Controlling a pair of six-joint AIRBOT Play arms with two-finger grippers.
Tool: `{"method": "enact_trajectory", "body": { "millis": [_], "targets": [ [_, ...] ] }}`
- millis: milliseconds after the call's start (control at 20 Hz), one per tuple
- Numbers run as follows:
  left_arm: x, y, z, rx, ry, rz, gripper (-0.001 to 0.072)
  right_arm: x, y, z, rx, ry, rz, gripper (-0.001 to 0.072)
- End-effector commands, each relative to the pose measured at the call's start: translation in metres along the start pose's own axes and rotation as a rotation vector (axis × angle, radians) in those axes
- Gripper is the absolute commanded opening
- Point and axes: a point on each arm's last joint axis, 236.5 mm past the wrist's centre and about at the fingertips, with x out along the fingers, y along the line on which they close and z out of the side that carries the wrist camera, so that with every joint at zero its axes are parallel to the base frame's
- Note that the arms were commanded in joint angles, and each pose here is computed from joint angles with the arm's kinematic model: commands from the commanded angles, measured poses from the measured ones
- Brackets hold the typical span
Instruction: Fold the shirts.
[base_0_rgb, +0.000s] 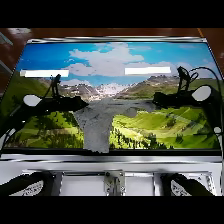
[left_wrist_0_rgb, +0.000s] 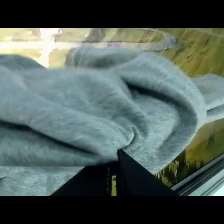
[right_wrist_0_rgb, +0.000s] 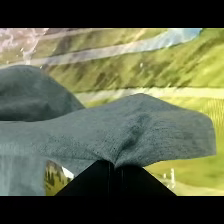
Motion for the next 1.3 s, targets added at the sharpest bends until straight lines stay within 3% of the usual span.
{"method": "enact_trajectory", "body": {
  "millis": [0,50,100,300,350,450,500,550,600,900,1250],
  "targets": [
    [0.032,0.02,-0.005,-0.144,0.068,-0.056,0.0242,0.034,-0.001,0.02,0.096,-0.068,0.064,0.0061],
    [0.022,0.021,-0.002,-0.157,0.09,-0.08,0.0404,0.035,-0.001,0.02,0.09,-0.067,0.063,0.0061],
    [0.006,0.021,0.003,-0.169,0.111,-0.11,0.0439,0.034,0.0,0.019,0.08,-0.061,0.065,0.0061],
    [-0.09,0.045,0.032,-0.325,0.129,-0.177,0.043,0.033,0.004,0.0,0.032,0.018,0.078,0.0062],
    [-0.111,0.058,0.025,-0.341,0.141,-0.133,0.0366,0.033,0.005,-0.005,0.025,0.036,0.081,0.0061],
    [-0.138,0.095,-0.02,-0.342,0.244,0.087,0.0374,0.033,0.004,-0.011,0.008,0.061,0.078,0.0062],
    [-0.147,0.112,-0.05,-0.339,0.315,0.203,0.0466,0.033,0.003,-0.013,0.003,0.07,0.073,0.0062],
    [-0.149,0.118,-0.073,-0.352,0.356,0.248,0.0617,0.033,0.002,-0.014,-0.001,0.074,0.069,0.0061],
    [-0.144,0.115,-0.098,-0.366,0.393,0.242,0.0711,0.033,0.002,-0.014,-0.001,0.076,0.069,0.0062],
    [-0.065,0.099,-0.205,-0.465,0.487,0.157,0.071,0.033,0.002,-0.014,0.0,0.075,0.069,0.0062],
    [-0.007,0.086,-0.216,-0.47,0.435,0.144,0.071,0.033,0.002,-0.014,-0.001,0.073,0.069,0.0062]
  ]
}}
